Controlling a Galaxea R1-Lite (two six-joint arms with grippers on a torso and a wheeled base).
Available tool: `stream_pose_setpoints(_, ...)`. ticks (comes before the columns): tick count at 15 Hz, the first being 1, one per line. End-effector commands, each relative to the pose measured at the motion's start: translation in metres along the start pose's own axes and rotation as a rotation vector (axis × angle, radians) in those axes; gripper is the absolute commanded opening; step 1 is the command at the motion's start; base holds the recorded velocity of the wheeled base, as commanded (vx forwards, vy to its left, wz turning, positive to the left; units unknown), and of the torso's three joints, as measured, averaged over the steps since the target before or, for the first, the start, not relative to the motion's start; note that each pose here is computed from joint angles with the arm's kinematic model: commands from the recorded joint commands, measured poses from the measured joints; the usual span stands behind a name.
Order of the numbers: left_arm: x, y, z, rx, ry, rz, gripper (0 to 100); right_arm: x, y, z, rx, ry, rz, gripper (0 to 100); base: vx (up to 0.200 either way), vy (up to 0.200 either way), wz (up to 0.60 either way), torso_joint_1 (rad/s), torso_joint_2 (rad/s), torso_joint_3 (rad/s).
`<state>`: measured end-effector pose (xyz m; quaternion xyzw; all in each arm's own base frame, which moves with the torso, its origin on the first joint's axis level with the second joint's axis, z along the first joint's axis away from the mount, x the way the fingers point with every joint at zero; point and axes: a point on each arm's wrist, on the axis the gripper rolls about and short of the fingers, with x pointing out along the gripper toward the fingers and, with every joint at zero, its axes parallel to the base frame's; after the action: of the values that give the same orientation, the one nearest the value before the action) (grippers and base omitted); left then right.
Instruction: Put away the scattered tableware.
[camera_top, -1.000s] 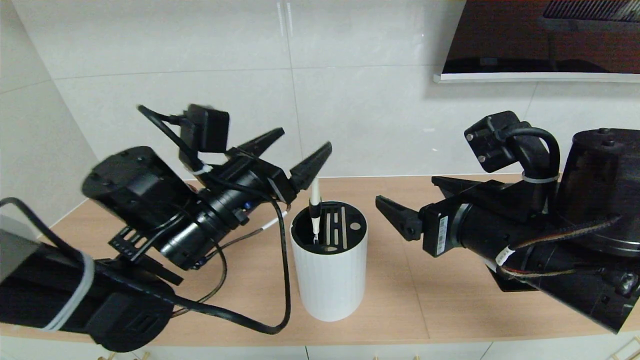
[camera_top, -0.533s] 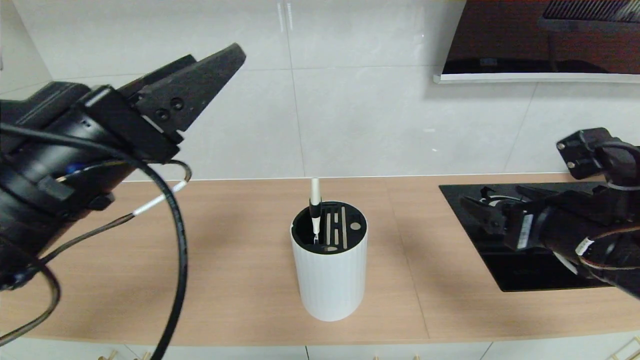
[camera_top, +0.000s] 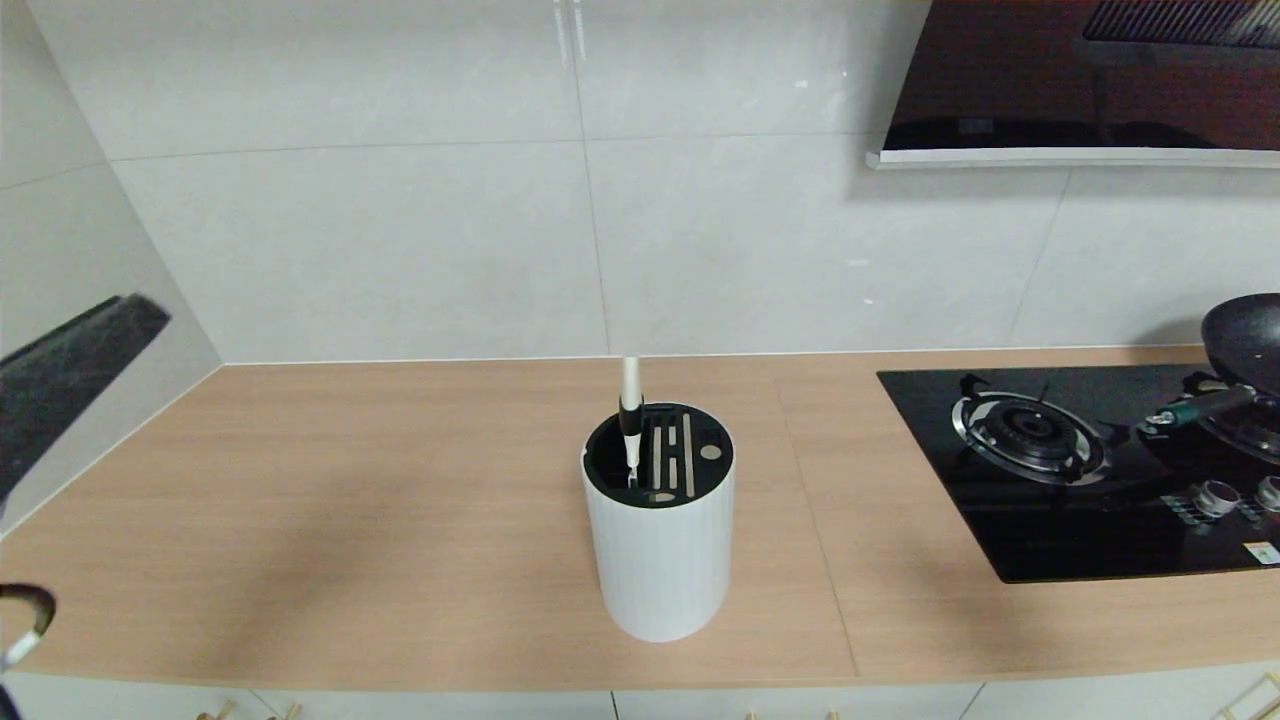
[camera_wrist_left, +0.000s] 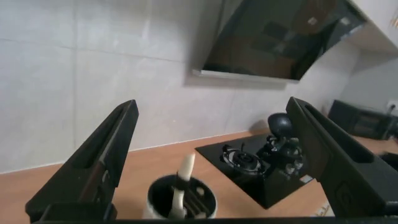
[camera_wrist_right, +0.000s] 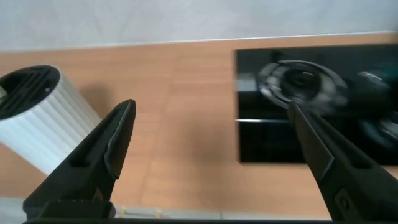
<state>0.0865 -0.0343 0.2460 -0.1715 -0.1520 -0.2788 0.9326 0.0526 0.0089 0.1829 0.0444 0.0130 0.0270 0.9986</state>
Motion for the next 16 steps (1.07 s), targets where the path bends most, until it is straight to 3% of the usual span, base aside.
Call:
stream_pose_setpoints(1, -0.065, -0.007, -0.007, 0.029, -0.044, 0.065, 100, -0.079, -0.015, -0.02, -0.029, -0.129, -0.054, 100, 0.0, 0.0, 0.0, 0.0, 0.0, 0.0)
stream_pose_setpoints(3, -0.099, -0.015, -0.012, 0.03, -0.058, 0.083, 100, -0.094, -0.017, -0.034, -0.084, -0.123, -0.113, 100, 0.0, 0.0, 0.0, 0.0, 0.0, 0.0)
stream_pose_setpoints(5, -0.124, -0.021, -0.017, 0.041, -0.076, 0.095, 100, -0.095, -0.018, -0.029, -0.075, -0.157, -0.217, 100, 0.0, 0.0, 0.0, 0.0, 0.0, 0.0)
stream_pose_setpoints(6, -0.135, -0.024, -0.023, 0.053, -0.081, 0.106, 100, -0.096, -0.017, -0.029, -0.08, -0.164, -0.279, 100, 0.0, 0.0, 0.0, 0.0, 0.0, 0.0)
stream_pose_setpoints(8, -0.149, -0.027, -0.035, 0.08, -0.084, 0.128, 100, -0.102, -0.011, -0.04, -0.107, -0.194, -0.284, 100, 0.0, 0.0, 0.0, 0.0, 0.0, 0.0)
stream_pose_setpoints(10, -0.147, -0.022, -0.046, 0.132, -0.113, 0.174, 100, -0.098, -0.012, -0.048, -0.109, -0.188, -0.286, 100, 0.0, 0.0, 0.0, 0.0, 0.0, 0.0)
stream_pose_setpoints(11, -0.151, -0.022, -0.058, 0.186, -0.121, 0.223, 100, -0.098, -0.013, -0.049, -0.108, -0.185, -0.307, 100, 0.0, 0.0, 0.0, 0.0, 0.0, 0.0)
stream_pose_setpoints(12, -0.157, -0.021, -0.07, 0.216, -0.112, 0.236, 100, -0.096, -0.013, -0.053, -0.108, -0.171, -0.314, 100, 0.0, 0.0, 0.0, 0.0, 0.0, 0.0)
stream_pose_setpoints(13, -0.157, -0.014, -0.083, 0.247, -0.056, 0.275, 100, -0.089, -0.016, -0.066, -0.112, -0.13, -0.342, 100, 0.0, 0.0, 0.0, 0.0, 0.0, 0.0)
stream_pose_setpoints(14, -0.158, -0.011, -0.086, 0.26, -0.037, 0.358, 100, -0.086, -0.017, -0.078, -0.115, -0.127, -0.346, 100, 0.0, 0.0, 0.0, 0.0, 0.0, 0.0)
stream_pose_setpoints(15, -0.159, -0.008, -0.09, 0.308, -0.001, 0.431, 100, -0.081, -0.019, -0.088, -0.117, -0.117, -0.347, 100, 0.0, 0.0, 0.0, 0.0, 0.0, 0.0)
stream_pose_setpoints(16, -0.162, -0.002, -0.099, 0.398, 0.102, 0.561, 100, -0.075, -0.02, -0.099, -0.111, -0.121, -0.359, 100, 0.0, 0.0, 0.0, 0.0, 0.0, 0.0)
